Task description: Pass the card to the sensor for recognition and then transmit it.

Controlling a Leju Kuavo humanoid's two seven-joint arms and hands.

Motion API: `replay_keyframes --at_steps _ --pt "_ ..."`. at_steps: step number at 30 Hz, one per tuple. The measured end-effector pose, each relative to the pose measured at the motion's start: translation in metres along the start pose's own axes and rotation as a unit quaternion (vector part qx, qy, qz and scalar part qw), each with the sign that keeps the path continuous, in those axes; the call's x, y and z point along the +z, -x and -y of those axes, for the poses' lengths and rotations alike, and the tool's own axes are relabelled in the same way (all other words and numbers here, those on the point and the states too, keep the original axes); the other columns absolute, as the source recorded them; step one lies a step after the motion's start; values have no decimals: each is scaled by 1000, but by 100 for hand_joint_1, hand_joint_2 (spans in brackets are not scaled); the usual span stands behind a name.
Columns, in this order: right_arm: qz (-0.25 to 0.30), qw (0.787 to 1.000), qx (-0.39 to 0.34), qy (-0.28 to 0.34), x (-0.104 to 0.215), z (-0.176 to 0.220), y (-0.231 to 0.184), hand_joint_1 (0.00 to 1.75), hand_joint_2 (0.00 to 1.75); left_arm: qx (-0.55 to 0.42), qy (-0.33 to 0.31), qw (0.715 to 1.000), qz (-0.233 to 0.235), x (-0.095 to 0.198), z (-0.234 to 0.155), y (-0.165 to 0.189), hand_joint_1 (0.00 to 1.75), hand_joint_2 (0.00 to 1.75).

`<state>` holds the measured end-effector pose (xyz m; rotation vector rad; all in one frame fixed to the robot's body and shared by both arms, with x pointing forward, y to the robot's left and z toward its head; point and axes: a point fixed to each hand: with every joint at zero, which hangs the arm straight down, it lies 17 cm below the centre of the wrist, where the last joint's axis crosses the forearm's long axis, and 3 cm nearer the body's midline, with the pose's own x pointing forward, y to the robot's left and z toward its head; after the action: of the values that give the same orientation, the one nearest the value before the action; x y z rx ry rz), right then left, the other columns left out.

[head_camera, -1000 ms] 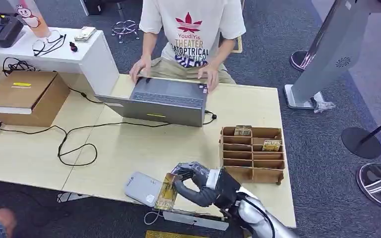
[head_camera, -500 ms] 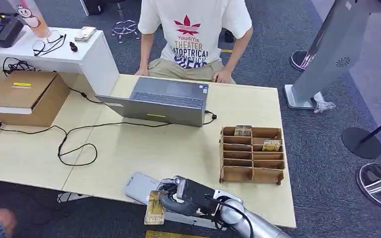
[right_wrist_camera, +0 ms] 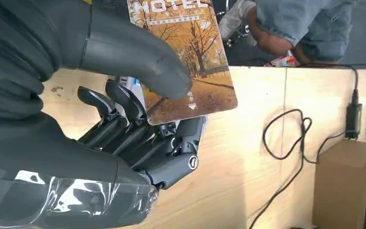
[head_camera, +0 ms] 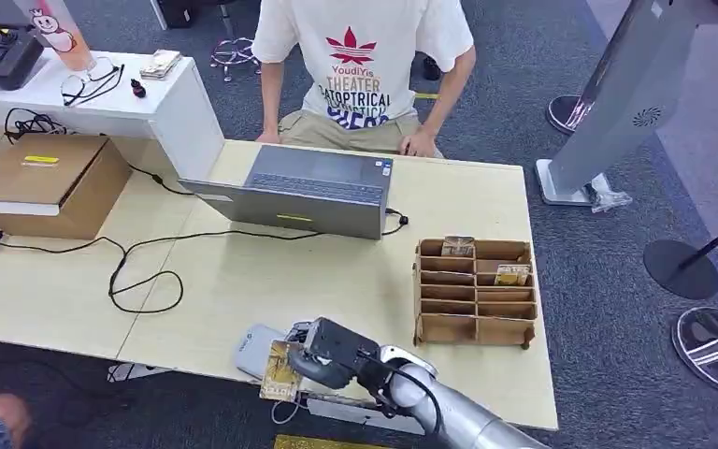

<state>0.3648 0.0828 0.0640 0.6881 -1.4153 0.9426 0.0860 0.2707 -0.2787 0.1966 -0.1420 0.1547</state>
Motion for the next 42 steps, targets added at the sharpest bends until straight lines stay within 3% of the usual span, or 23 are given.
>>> replay_keyframes --at_steps 15,42 --pt "-71 997 8 10 -4 -11 41 175 175 -16 -1 1000 0 1 3 -3 0 0" --pt "-135 990 21 39 0 -7 72 175 175 -32 1 999 3 2 9 -9 0 0"
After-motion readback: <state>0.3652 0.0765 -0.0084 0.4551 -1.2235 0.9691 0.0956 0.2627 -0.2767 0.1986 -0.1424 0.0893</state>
